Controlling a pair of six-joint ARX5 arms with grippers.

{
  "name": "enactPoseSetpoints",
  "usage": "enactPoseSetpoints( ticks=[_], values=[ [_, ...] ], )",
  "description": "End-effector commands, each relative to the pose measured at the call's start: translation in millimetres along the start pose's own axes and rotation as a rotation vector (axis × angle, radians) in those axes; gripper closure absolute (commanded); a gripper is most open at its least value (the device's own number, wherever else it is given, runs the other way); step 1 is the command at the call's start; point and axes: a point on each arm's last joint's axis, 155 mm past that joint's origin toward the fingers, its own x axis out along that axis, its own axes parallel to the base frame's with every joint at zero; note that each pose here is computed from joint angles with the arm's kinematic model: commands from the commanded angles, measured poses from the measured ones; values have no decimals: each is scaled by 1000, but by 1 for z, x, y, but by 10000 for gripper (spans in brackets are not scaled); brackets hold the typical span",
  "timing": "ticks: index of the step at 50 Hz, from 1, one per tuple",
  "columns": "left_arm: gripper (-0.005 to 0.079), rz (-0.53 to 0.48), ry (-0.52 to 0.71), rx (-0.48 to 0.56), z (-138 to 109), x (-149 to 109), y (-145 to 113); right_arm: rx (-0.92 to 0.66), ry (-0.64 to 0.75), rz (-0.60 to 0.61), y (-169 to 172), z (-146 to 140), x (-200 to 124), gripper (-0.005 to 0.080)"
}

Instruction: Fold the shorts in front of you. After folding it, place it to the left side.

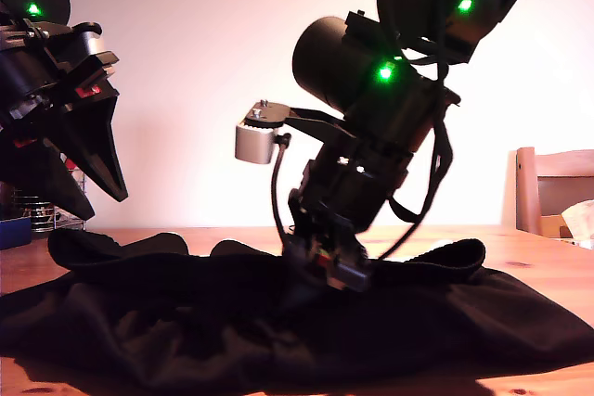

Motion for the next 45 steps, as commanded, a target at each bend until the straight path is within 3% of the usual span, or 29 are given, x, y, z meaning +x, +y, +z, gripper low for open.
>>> enactPoseSetpoints(
  ticks=[1, 5, 7, 16, 28, 45],
  values=[
    [351, -5, 9, -4, -3, 3, 0, -22, 10, -15, -4, -4, 3, 484],
    [351, -5, 8, -4, -3, 3, 0, -42, 1, -35, -9, -2, 3, 717],
    [351, -5, 8, -4, -3, 3, 0, -44, -11, -52, -14, 1, 2, 767],
    [351, -4, 9, -4, -3, 3, 0, -48, -65, -129, -34, 14, -1, 763],
    [395, -2, -19, 13, 4, 3, 1, -4, -40, -94, -40, 19, -7, 763],
    [409, 34, -231, 112, 60, 3, 8, 61, 46, 14, -29, 11, -18, 763]
  ],
)
